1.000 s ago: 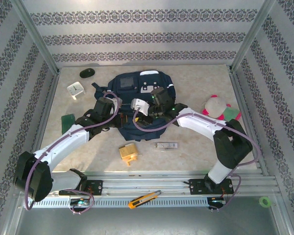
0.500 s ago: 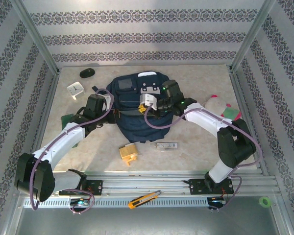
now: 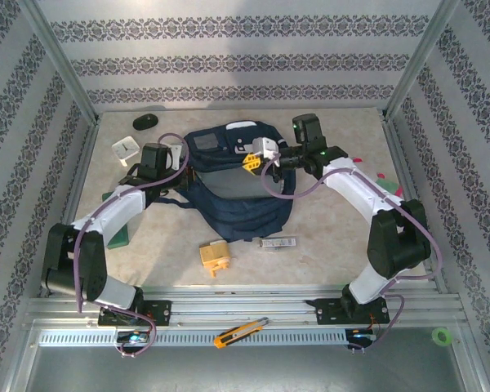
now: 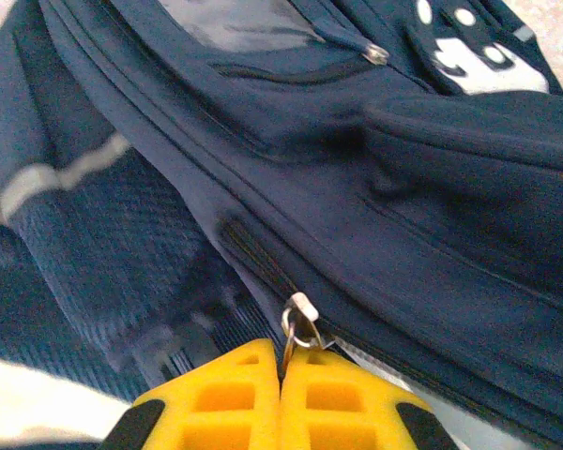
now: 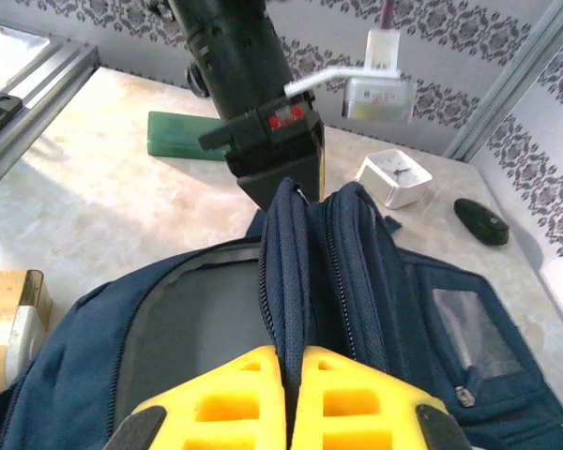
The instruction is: Pack books, pencil case, and school supplies into a backpack
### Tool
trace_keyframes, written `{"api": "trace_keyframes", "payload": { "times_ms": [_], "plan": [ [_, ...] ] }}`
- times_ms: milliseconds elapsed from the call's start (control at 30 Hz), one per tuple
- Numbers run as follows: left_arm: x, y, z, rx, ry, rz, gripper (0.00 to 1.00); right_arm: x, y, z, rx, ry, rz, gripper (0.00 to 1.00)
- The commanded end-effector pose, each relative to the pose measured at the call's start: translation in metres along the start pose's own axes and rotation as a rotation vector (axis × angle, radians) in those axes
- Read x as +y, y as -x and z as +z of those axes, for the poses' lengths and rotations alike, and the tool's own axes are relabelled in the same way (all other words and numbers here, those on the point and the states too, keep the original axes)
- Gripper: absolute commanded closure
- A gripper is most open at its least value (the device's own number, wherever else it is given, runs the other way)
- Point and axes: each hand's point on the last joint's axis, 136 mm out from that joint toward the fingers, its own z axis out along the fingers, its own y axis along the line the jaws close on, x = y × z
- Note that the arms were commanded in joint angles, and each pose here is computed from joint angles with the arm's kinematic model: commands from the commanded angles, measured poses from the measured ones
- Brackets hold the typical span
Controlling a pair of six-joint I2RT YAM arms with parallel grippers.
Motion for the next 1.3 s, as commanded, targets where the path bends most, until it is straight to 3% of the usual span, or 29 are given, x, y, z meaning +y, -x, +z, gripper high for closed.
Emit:
{"api": "trace_keyframes", "payload": {
  "times_ms": [0,133,267,400,600,767,867,1033,1267],
  "plan": [
    [0.079,0.019,0.004,-0.069,0.252,-0.073,1.00,-0.008,0.055,-0.030,-0.168,0.037,-0.117,1.00],
    [0.094,0.031,0.018,-0.082,0.276,-0.091,1.00,-0.019,0.056,-0.030,-0.170,0.022,-0.099,1.00],
    [0.099,0.047,0.026,-0.099,0.282,-0.096,0.99,-0.041,0.043,-0.020,-0.083,-0.071,-0.073,1.00],
    [0.077,0.064,0.017,-0.119,0.186,-0.098,0.64,-0.059,0.038,-0.011,-0.044,-0.132,-0.065,1.00],
    [0.043,0.066,-0.036,-0.180,0.091,-0.171,0.47,-0.081,0.017,0.005,0.018,-0.176,-0.063,1.00],
    [0.027,0.040,-0.074,-0.123,0.075,-0.175,0.41,-0.088,0.011,0.014,0.002,-0.144,-0.043,1.00],
    [0.012,0.016,-0.087,-0.074,0.016,-0.096,0.40,-0.090,0.012,0.018,-0.002,-0.141,-0.020,1.00],
    [-0.036,-0.012,-0.113,-0.091,-0.202,0.281,0.37,-0.093,0.016,0.019,0.016,-0.176,0.050,1.00],
    [-0.066,0.004,-0.136,-0.291,-0.271,0.674,0.27,-0.070,0.024,0.019,-0.020,-0.111,0.014,1.00]
  ]
}}
